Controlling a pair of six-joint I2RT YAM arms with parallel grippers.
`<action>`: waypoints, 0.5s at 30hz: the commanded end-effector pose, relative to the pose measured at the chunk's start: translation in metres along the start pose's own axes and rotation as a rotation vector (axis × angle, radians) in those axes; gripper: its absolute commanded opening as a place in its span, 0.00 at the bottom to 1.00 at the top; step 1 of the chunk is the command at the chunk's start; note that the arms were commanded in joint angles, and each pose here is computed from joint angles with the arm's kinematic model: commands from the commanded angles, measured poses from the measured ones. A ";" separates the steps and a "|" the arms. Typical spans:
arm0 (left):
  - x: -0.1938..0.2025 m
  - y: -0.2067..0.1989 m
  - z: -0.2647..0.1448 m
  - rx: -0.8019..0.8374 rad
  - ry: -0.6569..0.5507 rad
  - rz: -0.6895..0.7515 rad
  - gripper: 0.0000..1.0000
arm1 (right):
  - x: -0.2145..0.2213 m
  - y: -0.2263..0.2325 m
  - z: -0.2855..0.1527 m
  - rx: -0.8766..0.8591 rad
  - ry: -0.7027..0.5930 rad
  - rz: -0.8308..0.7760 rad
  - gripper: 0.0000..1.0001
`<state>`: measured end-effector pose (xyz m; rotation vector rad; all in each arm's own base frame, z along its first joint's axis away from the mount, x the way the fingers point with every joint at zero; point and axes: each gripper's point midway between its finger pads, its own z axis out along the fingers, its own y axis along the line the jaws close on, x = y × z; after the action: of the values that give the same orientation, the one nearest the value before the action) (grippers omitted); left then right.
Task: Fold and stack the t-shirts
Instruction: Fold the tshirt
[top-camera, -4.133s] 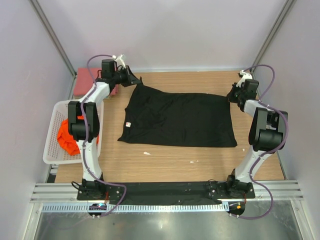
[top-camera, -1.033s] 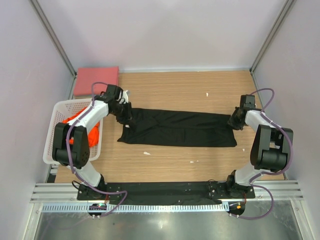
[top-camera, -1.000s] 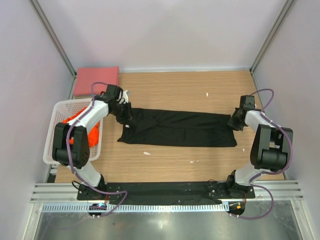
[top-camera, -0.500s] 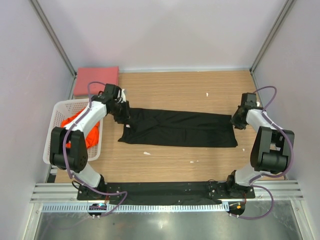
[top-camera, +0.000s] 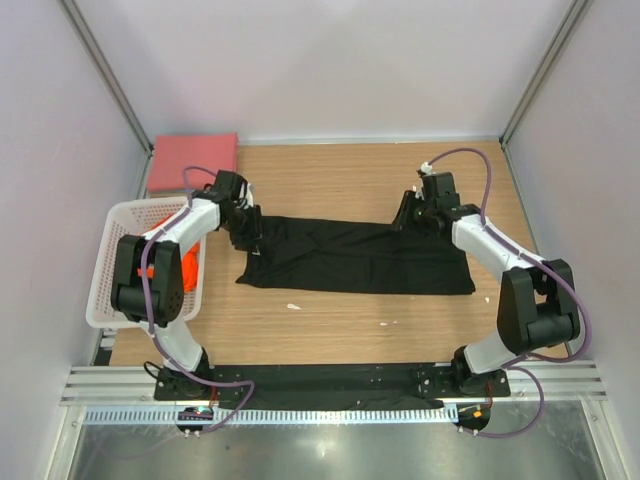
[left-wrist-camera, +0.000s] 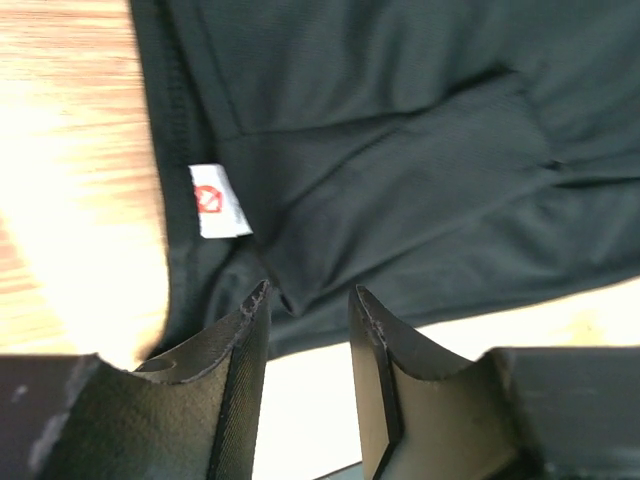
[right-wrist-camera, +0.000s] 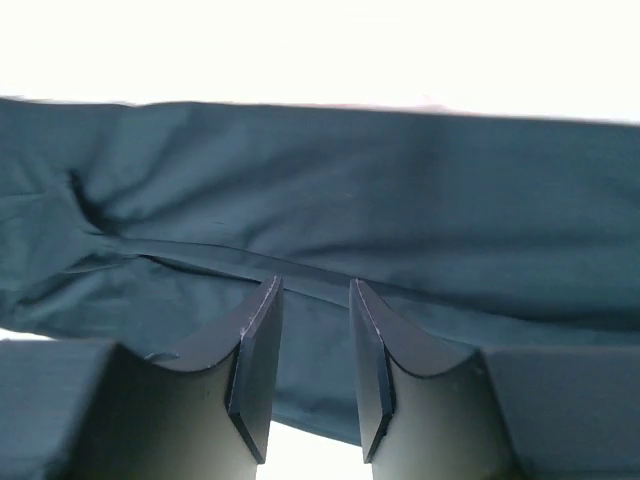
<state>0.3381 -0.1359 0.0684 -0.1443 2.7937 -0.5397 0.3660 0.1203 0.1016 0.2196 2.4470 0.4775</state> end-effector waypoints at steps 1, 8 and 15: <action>-0.020 0.005 0.003 -0.033 -0.057 0.021 0.39 | -0.027 0.022 -0.002 -0.077 -0.067 0.011 0.39; -0.024 -0.006 0.017 0.050 -0.047 0.064 0.36 | -0.027 0.056 -0.002 -0.202 -0.078 -0.037 0.40; -0.014 -0.037 0.005 0.168 -0.052 0.129 0.32 | -0.017 0.114 0.027 -0.423 -0.015 -0.183 0.44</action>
<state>0.3483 -0.1507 0.0527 -0.0557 2.7798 -0.6205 0.3816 0.1884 0.1125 0.0089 2.3772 0.7447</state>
